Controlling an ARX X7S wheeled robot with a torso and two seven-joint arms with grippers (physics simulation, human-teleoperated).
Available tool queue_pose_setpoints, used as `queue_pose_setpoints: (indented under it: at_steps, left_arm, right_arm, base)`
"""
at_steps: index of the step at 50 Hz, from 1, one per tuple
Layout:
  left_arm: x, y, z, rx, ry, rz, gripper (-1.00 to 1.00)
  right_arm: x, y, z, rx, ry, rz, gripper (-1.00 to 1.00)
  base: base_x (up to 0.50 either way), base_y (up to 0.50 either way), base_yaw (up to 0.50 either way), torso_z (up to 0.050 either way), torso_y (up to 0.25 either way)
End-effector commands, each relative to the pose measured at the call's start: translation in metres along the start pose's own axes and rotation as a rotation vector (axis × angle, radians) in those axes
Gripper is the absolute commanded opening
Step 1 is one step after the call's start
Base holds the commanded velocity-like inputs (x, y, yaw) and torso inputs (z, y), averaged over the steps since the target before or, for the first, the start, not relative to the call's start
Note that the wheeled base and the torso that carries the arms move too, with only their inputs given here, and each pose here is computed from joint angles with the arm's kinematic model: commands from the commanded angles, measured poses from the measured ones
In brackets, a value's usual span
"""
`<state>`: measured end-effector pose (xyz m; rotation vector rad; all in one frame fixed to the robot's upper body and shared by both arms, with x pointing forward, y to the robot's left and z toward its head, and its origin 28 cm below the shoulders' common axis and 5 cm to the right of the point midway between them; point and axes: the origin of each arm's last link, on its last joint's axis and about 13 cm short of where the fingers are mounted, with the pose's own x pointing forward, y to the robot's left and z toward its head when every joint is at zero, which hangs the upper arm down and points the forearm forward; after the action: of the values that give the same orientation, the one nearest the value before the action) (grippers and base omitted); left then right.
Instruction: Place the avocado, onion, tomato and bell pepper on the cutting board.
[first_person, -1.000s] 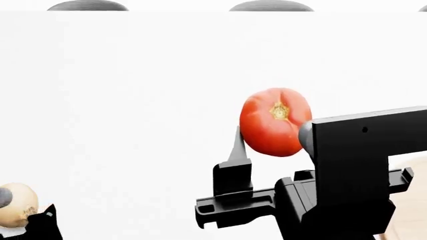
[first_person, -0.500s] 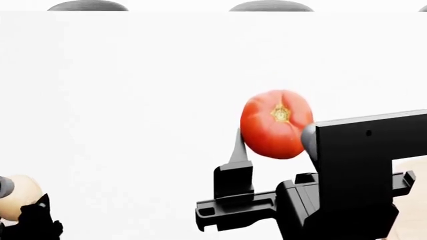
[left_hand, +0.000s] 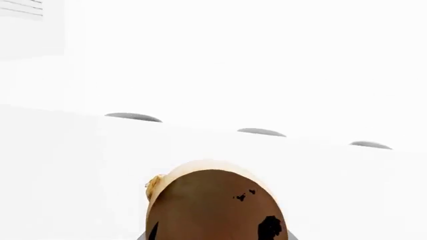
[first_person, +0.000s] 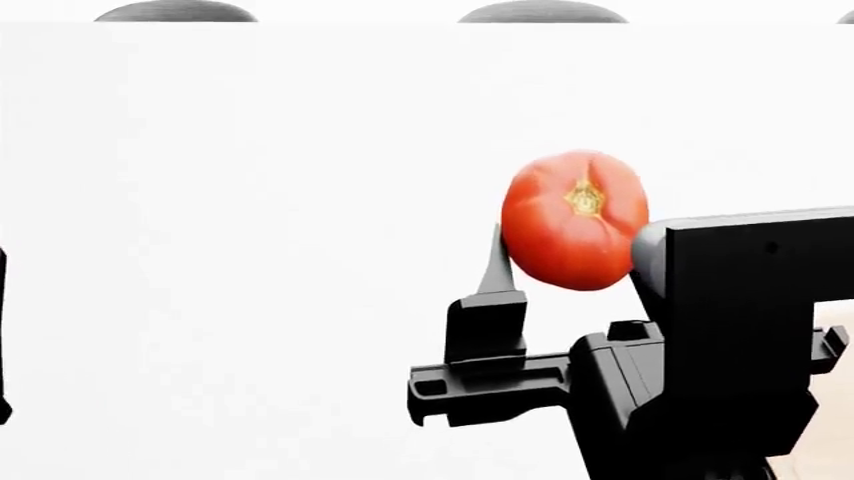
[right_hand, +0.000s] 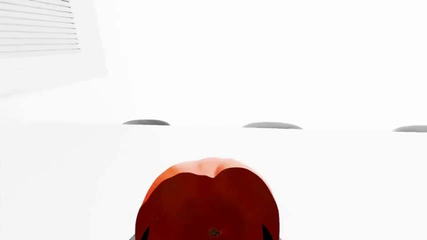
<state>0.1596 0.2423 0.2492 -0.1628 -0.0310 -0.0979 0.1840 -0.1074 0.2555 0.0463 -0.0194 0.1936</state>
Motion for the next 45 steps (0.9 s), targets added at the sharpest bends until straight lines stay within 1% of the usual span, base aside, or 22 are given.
queue_pose_setpoints:
  at_steps: [1, 17, 45]
  left_arm:
    - [-0.008, -0.003, 0.006, -0.005, -0.032, -0.03, -1.0]
    - [-0.009, -0.001, 0.009, 0.002, -0.035, -0.031, -1.0]
    - [-0.012, -0.004, 0.006, -0.003, -0.023, -0.038, -1.0]
  right_arm:
    - [0.001, -0.003, 0.003, -0.005, -0.025, -0.02, -1.0]
    - [-0.004, -0.003, 0.019, -0.023, -0.068, -0.034, -1.0]
    - [-0.008, -0.004, 0.023, -0.029, -0.07, -0.026, -1.0]
  base:
    - [0.0, 0.0, 0.0, 0.0, 0.0]
    - [0.0, -0.48, 0.0, 0.0, 0.0]
    - [0.0, -0.5, 0.0, 0.0, 0.0]
